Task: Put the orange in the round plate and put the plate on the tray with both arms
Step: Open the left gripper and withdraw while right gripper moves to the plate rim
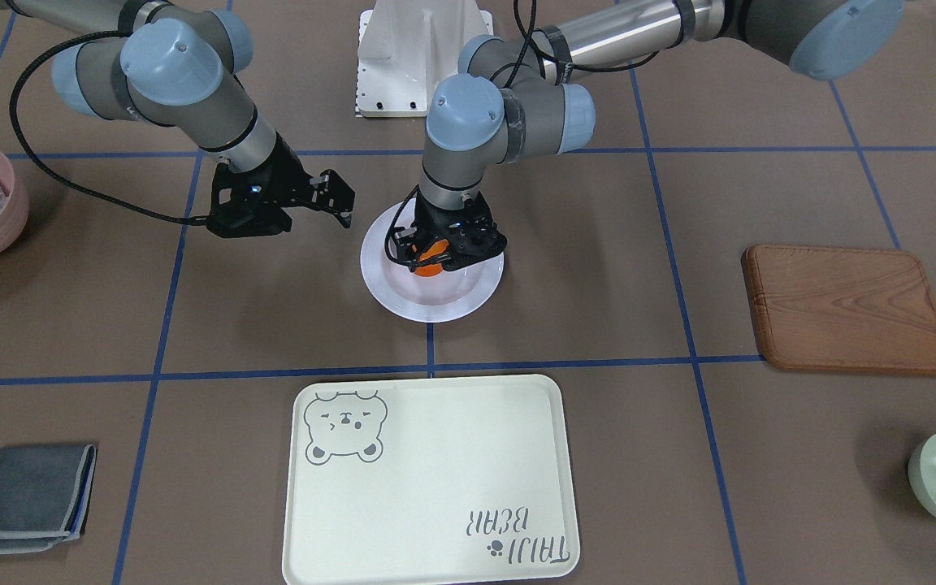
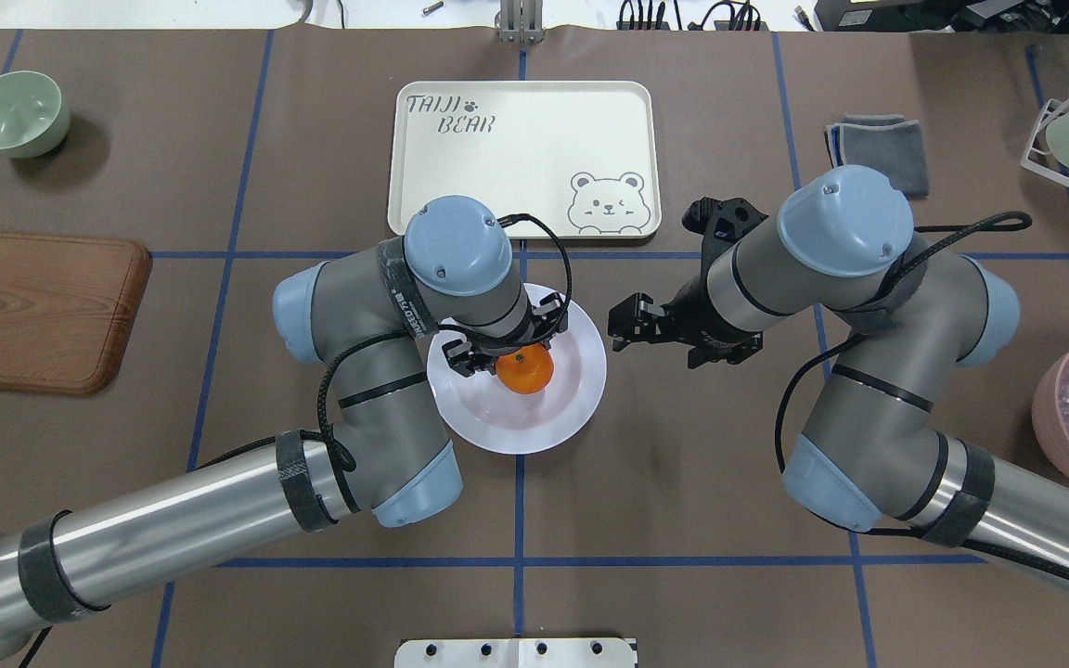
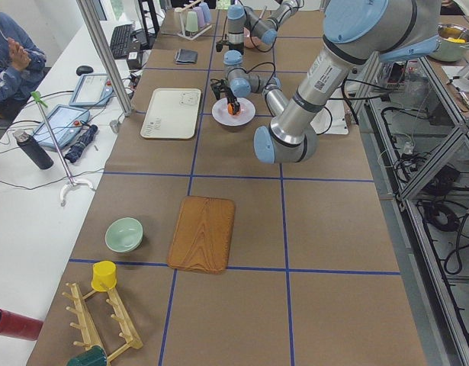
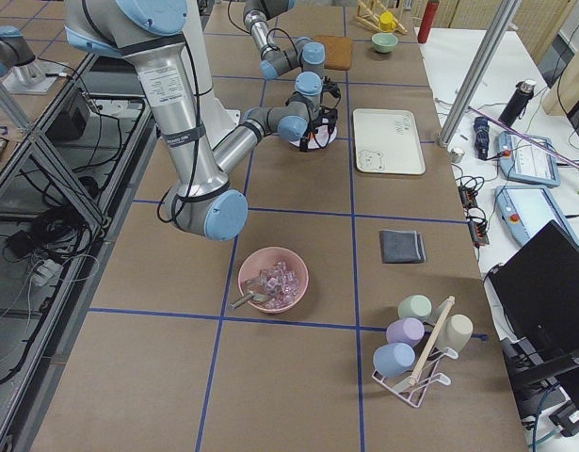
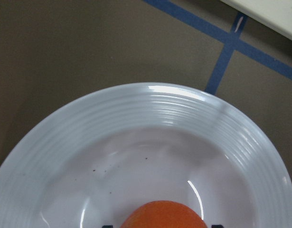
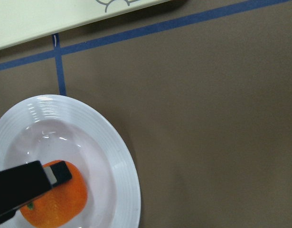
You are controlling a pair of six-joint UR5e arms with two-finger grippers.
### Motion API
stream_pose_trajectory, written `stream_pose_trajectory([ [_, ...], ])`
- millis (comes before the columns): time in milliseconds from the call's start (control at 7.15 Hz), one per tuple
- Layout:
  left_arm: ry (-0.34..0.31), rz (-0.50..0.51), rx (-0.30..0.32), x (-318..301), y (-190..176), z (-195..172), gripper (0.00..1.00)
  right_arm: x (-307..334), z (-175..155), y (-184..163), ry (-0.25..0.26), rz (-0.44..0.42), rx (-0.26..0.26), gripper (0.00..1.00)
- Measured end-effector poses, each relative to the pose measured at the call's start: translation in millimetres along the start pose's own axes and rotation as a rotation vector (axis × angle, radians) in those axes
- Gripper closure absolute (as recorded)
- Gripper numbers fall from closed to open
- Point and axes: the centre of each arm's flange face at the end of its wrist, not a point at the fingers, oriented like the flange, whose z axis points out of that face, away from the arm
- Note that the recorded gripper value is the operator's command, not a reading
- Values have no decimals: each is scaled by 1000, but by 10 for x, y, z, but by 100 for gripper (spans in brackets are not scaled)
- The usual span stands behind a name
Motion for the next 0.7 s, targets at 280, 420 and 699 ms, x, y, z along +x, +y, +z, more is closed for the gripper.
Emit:
stream_pose_trajectory([
  [280, 6, 5, 14, -14, -107, -66, 3, -13, 219, 97, -133, 94, 26, 0],
  [420, 13, 0, 23, -31, -200, -141, 3, -16, 332, 164, -197, 138, 50, 0],
  [699, 56, -15, 45, -178, -456, -488, 3, 38, 487, 371, -333, 253, 112, 0],
])
